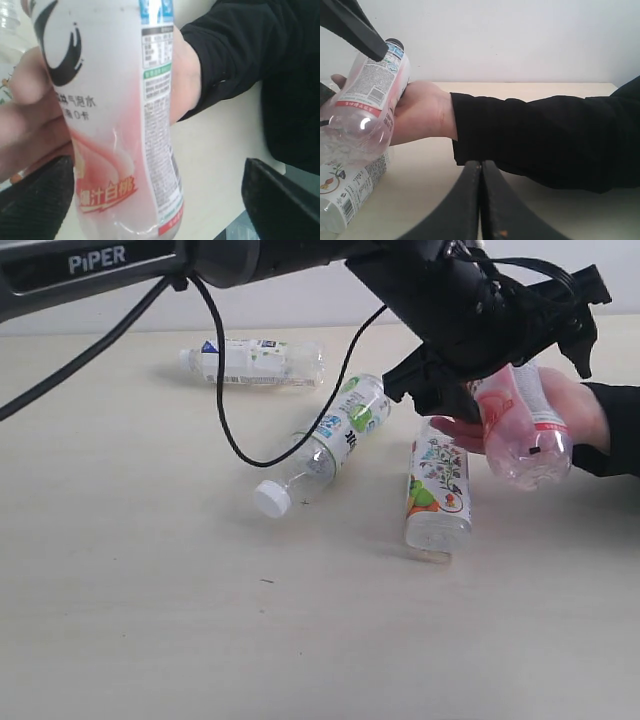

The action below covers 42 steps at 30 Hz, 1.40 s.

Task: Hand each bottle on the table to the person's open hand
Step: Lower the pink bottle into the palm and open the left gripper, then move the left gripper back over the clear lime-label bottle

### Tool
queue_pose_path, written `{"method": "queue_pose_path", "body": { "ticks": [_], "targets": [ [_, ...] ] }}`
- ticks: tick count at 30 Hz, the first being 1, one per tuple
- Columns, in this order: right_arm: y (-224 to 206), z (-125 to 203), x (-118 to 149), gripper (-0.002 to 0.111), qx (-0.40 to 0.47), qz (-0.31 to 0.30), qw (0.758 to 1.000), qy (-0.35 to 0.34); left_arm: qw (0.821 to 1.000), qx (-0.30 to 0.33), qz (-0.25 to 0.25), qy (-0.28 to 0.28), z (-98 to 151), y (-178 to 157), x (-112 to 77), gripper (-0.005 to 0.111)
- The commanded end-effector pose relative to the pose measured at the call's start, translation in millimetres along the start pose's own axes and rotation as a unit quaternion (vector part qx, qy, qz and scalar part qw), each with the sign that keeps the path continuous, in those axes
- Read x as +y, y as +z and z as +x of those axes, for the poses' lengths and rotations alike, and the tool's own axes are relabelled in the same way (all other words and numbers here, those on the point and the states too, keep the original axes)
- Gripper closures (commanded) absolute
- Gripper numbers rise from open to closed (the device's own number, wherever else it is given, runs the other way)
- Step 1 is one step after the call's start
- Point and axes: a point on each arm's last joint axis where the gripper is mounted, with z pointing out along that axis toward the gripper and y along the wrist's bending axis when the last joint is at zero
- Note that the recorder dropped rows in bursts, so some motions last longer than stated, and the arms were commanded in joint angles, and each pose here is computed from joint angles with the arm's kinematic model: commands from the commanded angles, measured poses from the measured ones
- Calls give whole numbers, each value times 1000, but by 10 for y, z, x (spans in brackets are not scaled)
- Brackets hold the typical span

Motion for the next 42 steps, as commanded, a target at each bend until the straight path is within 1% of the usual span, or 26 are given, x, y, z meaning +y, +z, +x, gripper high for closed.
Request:
{"method": "queue_pose_path", "body": {
  "ticks": [1,5,9,14,19,24,26,29,32,34,36,37,42],
  "targets": [
    [0,3,-3,108,-6,3,1000,-2,999,0,-14,29,9,-220,-71,20],
    [0,3,-3,108,-6,3,1000,-2,998,-10,-30,57,10,-393,-111,21],
    [0,3,-3,108,-6,3,1000,-2,994,-19,-37,101,25,-632,-184,21],
    [0,3,-3,108,-6,3,1000,-2,983,-30,-57,172,53,-972,-250,21],
    [0,3,-3,108,-6,3,1000,-2,966,-25,-107,235,87,-1226,-220,21],
    [0,3,-3,108,-6,3,1000,-2,938,-19,-196,285,72,-1387,-98,21],
    [0,3,-3,108,-6,3,1000,-2,923,-33,-225,309,27,-1422,-65,21],
    [0,3,-3,108,-6,3,1000,-2,904,-47,-261,334,-27,-1451,-21,21],
    [0,3,-3,108,-6,3,1000,-2,892,-44,-291,344,-35,-1424,62,21],
    [0,3,-3,108,-6,3,1000,-2,881,-36,-314,352,-34,-1378,144,21],
    [0,3,-3,108,-6,3,1000,-2,866,-24,-347,360,-32,-1313,275,21],
    [0,3,-3,108,-6,3,1000,-2,861,-19,-358,361,-30,-1290,325,21],
    [0,3,-3,108,-6,3,1000,-2,851,30,-391,349,35,-1130,639,21]
  ]
}}
